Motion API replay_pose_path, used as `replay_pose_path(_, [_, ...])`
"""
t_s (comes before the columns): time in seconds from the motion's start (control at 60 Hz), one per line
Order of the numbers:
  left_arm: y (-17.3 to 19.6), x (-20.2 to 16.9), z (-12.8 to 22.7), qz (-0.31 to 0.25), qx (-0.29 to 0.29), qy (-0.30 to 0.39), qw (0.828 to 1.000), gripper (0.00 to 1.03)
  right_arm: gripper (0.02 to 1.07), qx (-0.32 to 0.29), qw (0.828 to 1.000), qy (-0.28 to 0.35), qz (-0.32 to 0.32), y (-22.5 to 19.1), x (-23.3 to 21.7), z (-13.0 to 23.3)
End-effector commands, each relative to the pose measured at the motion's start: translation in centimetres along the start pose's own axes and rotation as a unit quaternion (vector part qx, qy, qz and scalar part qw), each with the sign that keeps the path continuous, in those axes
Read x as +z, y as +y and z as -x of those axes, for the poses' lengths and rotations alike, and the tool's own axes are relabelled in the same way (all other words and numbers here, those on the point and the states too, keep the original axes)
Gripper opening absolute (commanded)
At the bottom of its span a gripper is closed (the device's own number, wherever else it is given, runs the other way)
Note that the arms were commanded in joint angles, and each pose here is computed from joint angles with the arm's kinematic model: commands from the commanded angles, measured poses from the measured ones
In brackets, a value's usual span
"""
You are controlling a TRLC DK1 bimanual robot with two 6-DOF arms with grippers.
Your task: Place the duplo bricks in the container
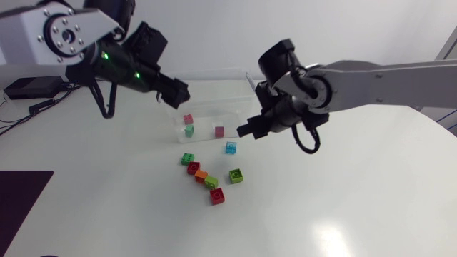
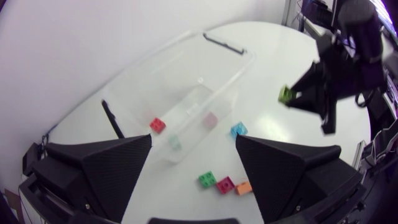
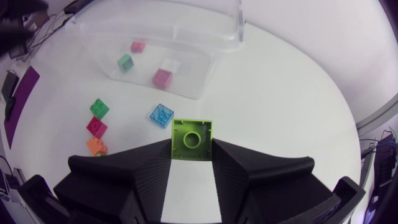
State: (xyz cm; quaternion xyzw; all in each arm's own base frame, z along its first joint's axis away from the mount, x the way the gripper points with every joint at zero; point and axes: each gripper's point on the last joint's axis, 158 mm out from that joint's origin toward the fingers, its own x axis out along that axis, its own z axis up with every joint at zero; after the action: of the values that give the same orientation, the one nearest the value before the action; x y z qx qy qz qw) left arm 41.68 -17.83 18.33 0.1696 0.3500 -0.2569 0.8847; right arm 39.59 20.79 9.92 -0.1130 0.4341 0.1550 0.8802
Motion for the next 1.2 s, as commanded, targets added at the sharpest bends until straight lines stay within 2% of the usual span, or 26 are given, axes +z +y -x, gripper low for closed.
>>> replay_pose_path(0.0, [-1.8, -4.9, -1.5, 0.0, -0.023, 0.06, 0.998, 0.95, 0.33, -0.003, 1.0, -0.03, 0.001, -0.4, 2.6, 2.4])
replay_pose_path(0.25, [-4.0, -10.9, -3.4, 0.007, -0.043, 0.119, 0.992, 0.95, 0.33, 0.012, 0.995, -0.103, -0.002, 0.8, 9.0, 6.8])
replay_pose_path(0.517, [-4.4, -14.9, -6.9, 0.048, -0.045, 0.16, 0.985, 0.95, 0.33, 0.012, 0.991, -0.134, -0.007, 1.5, 13.9, 5.7])
replay_pose_path(0.767, [-4.1, -16.1, -10.2, 0.09, -0.034, 0.173, 0.98, 0.95, 0.33, 0.007, 0.99, -0.143, -0.011, 1.8, 15.6, 3.3])
replay_pose_path(1.183, [-3.0, -14.8, -13.5, 0.134, 0.006, 0.164, 0.977, 0.91, 0.34, -0.001, 0.988, -0.156, -0.016, 1.1, 17.9, 0.7])
